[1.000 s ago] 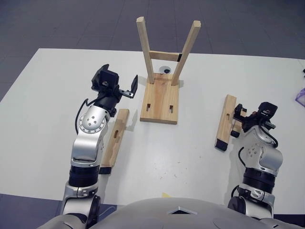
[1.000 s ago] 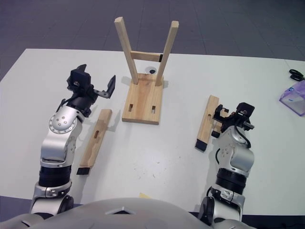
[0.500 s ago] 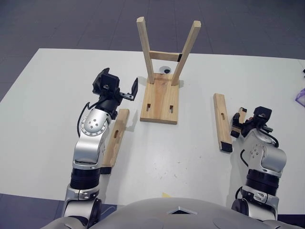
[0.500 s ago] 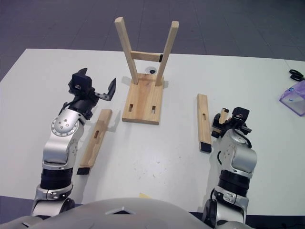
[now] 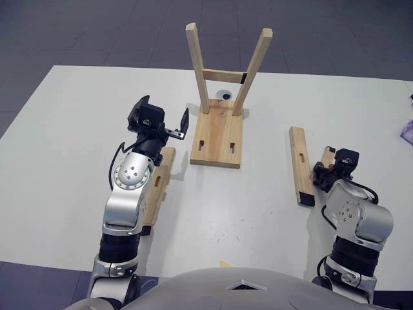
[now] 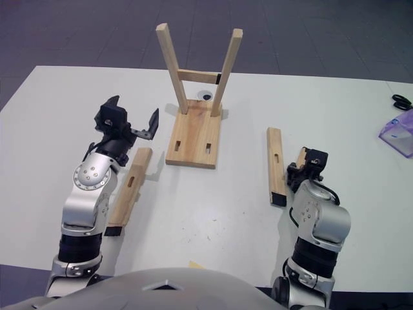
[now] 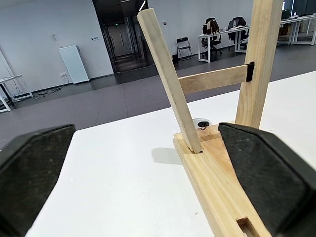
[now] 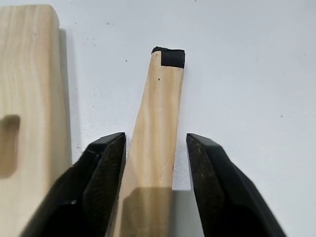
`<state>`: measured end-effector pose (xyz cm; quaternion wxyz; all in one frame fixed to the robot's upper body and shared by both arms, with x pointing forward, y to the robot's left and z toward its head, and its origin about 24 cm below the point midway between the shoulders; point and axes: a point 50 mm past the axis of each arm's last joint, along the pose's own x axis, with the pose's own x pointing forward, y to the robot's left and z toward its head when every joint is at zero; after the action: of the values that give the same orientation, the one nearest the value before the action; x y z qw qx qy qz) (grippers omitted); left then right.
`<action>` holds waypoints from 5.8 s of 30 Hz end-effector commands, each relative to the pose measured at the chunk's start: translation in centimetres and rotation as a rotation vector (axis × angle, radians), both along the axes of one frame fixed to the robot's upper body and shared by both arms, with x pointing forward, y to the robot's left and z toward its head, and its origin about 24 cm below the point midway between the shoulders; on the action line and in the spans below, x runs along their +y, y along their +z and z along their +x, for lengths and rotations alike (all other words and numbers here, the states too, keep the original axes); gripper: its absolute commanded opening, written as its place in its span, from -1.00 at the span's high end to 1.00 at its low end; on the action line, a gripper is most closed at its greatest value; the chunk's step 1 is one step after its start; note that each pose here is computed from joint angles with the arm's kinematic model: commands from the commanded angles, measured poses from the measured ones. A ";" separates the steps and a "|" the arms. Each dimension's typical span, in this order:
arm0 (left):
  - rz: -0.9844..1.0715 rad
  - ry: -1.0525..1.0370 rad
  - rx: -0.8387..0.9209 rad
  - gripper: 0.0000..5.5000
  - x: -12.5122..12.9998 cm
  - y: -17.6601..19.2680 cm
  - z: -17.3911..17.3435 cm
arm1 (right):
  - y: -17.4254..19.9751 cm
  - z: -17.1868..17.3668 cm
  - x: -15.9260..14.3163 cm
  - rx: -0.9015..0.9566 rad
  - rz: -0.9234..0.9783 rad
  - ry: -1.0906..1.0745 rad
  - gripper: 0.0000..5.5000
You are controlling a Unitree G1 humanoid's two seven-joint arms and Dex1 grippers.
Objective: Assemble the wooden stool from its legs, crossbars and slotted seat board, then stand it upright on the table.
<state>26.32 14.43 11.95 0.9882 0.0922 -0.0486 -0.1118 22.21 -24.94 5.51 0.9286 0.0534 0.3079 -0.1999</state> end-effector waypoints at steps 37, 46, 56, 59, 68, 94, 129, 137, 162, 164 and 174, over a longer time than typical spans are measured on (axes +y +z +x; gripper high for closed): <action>-0.968 -0.805 0.310 -0.96 -4.8 9.4 -0.6 | 10.8 0.3 15.4 -0.922 0.236 1.086 0.53; -0.821 -0.813 0.301 -0.48 -5.2 10.9 -0.1 | 9.3 0.7 15.2 -0.927 -0.071 1.009 0.53; -0.744 -0.786 0.317 0.12 -5.7 10.7 0.2 | 9.0 0.6 15.3 -0.933 -0.107 0.976 0.53; -0.644 -0.750 0.326 0.30 -5.5 9.8 0.2 | 9.0 0.4 15.5 -0.938 -0.098 0.970 0.53; -0.479 -0.749 0.292 0.79 -5.7 9.0 0.2 | 8.9 0.1 15.7 -0.934 -0.083 0.950 0.53; -0.445 -0.048 0.126 0.85 7.5 8.3 0.7 | 6.5 0.7 10.4 -0.752 -0.054 0.632 -0.63; -0.352 0.016 0.445 0.85 6.4 -0.4 -2.9 | 5.9 0.8 7.4 -0.672 -0.118 0.592 -0.96; -0.282 0.025 0.368 0.85 6.0 -0.3 -0.9 | 6.1 1.4 7.4 -0.680 -0.115 0.584 -0.96; -0.243 0.087 0.470 0.85 7.6 -7.5 -7.2 | 6.8 3.2 5.3 -0.676 -0.254 0.501 -0.96; -0.233 0.092 0.482 0.85 7.6 -7.9 -7.3 | 6.9 3.3 5.2 -0.685 -0.255 0.496 -0.96; -0.271 0.040 0.379 0.85 7.2 -5.7 -5.4 | 6.6 3.7 5.7 -0.684 -0.241 0.487 -0.96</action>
<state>21.67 21.16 9.23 0.9919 -0.0526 0.0313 -0.1110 25.52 -19.47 12.07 0.9966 -0.0703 -0.0379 0.0192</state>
